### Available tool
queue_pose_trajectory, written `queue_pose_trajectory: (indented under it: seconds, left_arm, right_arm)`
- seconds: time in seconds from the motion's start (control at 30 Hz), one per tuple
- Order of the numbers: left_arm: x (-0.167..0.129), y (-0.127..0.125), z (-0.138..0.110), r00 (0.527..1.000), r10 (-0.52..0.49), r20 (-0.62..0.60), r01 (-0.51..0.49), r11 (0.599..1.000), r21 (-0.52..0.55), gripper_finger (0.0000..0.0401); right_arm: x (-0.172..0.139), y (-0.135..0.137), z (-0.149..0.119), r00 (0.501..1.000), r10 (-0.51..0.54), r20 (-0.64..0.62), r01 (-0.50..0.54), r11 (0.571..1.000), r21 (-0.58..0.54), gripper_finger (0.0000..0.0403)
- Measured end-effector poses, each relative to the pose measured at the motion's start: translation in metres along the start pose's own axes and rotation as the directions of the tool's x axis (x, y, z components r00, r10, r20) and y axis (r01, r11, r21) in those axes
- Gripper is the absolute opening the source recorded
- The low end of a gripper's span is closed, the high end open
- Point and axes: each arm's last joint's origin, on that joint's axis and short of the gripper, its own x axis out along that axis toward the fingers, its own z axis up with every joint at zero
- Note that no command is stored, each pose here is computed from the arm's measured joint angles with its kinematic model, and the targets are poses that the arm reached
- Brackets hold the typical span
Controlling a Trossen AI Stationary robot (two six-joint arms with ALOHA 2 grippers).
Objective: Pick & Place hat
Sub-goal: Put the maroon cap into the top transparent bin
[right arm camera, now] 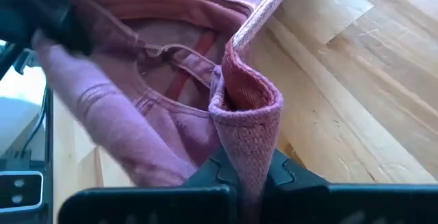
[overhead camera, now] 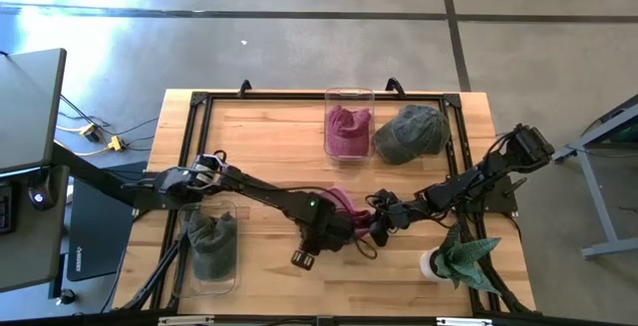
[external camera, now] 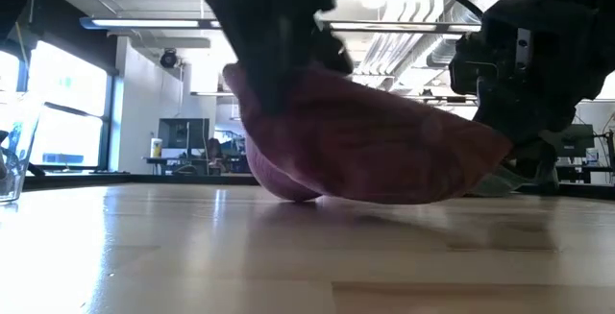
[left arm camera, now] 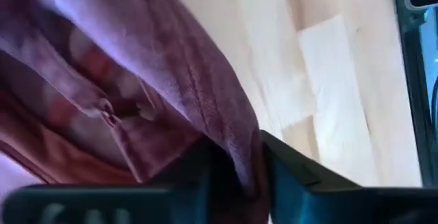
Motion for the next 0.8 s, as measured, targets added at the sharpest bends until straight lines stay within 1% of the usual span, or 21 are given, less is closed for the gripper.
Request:
queue_pose_trajectory:
  seconds: [0.1,0.17,0.2,0.27,0.33,0.43,0.5,0.57,0.67,0.77,0.8]
  left_arm:
    - [-0.002,0.008,-0.004,0.999,-0.034,-0.023,0.031,0.993,-0.116,0.0149]
    - [-0.003,0.010,-0.005,0.999,-0.040,-0.033,0.032,0.978,-0.205,0.0174]
    - [-0.003,0.009,-0.005,0.999,-0.037,-0.035,0.028,0.972,-0.232,0.0183]
    - [0.000,-0.001,-0.003,0.999,-0.012,-0.030,0.005,0.970,-0.244,0.0192]
    - [0.004,-0.018,-0.001,0.999,0.034,-0.027,-0.040,0.971,-0.235,0.0194]
    - [0.010,-0.042,0.004,0.988,0.155,0.025,-0.143,0.957,-0.254,0.0194]
    - [0.013,-0.055,0.010,0.961,0.258,0.103,-0.216,0.927,-0.308,0.0194]
    - [0.013,-0.063,0.015,0.911,0.378,0.167,-0.295,0.878,-0.377,0.0194]
    - [0.013,-0.076,0.014,0.833,0.517,0.197,-0.409,0.815,-0.410,0.0194]
    - [0.017,-0.082,0.017,0.765,0.598,0.240,-0.480,0.778,-0.405,0.0195]
    - [0.020,-0.082,0.020,0.755,0.603,0.257,-0.487,0.778,-0.396,0.0195]
  right_arm:
    - [0.000,0.000,0.000,1.000,-0.001,0.008,0.001,0.999,0.045,0.0008]
    - [0.000,0.000,0.001,1.000,0.001,0.009,-0.002,0.998,0.069,0.0008]
    - [0.000,0.000,0.001,1.000,0.002,0.010,-0.002,0.997,0.077,0.0008]
    - [0.000,0.001,0.001,1.000,0.007,0.012,-0.009,0.995,0.101,0.0005]
    - [0.000,0.001,0.001,1.000,0.011,0.014,-0.012,0.992,0.123,0.0004]
    - [0.000,0.002,0.001,1.000,0.015,0.016,-0.017,0.989,0.147,0.0007]
    - [0.000,0.001,0.001,1.000,0.013,0.017,-0.016,0.987,0.160,0.0010]
    - [0.000,0.001,0.001,1.000,0.013,0.017,-0.016,0.986,0.167,0.0010]
    - [0.000,0.002,0.002,1.000,0.019,0.022,-0.022,0.985,0.169,0.0005]
    - [0.000,0.003,0.005,0.999,0.040,0.036,-0.047,0.981,0.188,0.0004]
    - [0.001,0.003,0.006,0.998,0.049,0.037,-0.055,0.978,0.199,0.0005]
